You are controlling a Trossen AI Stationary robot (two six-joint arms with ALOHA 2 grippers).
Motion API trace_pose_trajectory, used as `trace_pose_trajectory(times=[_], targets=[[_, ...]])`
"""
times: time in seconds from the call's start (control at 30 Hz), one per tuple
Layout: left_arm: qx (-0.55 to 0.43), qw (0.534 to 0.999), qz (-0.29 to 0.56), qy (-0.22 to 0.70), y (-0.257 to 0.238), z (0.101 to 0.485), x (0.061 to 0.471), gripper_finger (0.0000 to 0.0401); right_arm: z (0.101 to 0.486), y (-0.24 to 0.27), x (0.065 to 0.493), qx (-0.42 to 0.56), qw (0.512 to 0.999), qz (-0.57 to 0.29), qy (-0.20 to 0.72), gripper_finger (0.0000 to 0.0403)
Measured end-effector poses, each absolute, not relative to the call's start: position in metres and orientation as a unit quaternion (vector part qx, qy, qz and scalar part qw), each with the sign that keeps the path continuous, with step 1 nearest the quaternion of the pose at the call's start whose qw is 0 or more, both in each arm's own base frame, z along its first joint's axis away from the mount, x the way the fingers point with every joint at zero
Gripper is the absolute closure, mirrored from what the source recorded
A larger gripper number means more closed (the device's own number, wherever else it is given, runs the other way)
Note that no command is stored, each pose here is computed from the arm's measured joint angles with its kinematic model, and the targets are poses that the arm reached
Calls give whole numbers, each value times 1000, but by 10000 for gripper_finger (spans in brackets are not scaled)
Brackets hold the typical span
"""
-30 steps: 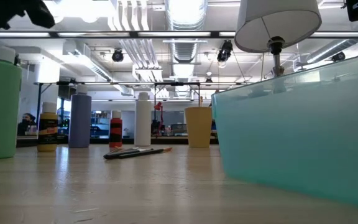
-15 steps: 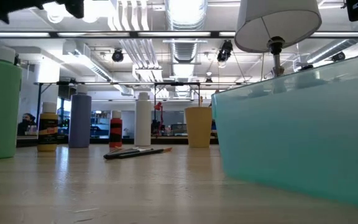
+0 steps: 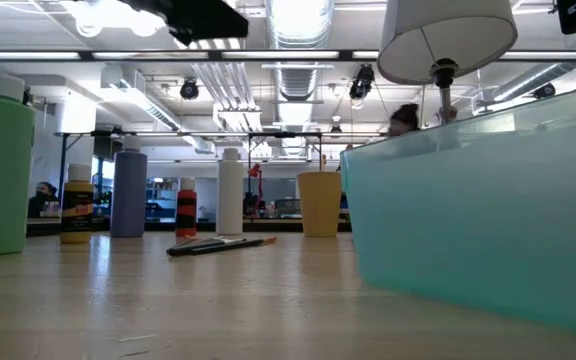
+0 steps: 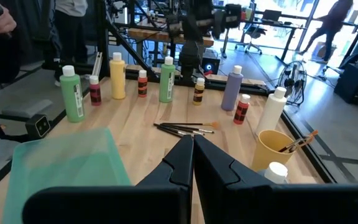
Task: Pick & Place Paint Supplies
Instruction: Put the gold paintbrush into the yellow cup
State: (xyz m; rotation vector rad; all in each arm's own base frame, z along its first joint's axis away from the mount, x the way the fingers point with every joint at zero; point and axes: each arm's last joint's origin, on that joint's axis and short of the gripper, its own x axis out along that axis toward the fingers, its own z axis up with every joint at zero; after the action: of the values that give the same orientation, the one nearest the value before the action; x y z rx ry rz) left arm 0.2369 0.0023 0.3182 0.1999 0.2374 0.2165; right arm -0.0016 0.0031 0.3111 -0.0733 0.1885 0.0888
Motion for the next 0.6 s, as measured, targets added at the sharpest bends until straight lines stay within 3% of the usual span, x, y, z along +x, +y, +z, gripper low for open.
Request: trace_pose_trajectory(times=[0.33,0.6], targets=[[91,961,203,164,8,299,262,222,311,3,-2,-37,994,44,94,394],[24,959,220,179,8,282,275,223,311,3,-2,-37,994,44,94,394]])
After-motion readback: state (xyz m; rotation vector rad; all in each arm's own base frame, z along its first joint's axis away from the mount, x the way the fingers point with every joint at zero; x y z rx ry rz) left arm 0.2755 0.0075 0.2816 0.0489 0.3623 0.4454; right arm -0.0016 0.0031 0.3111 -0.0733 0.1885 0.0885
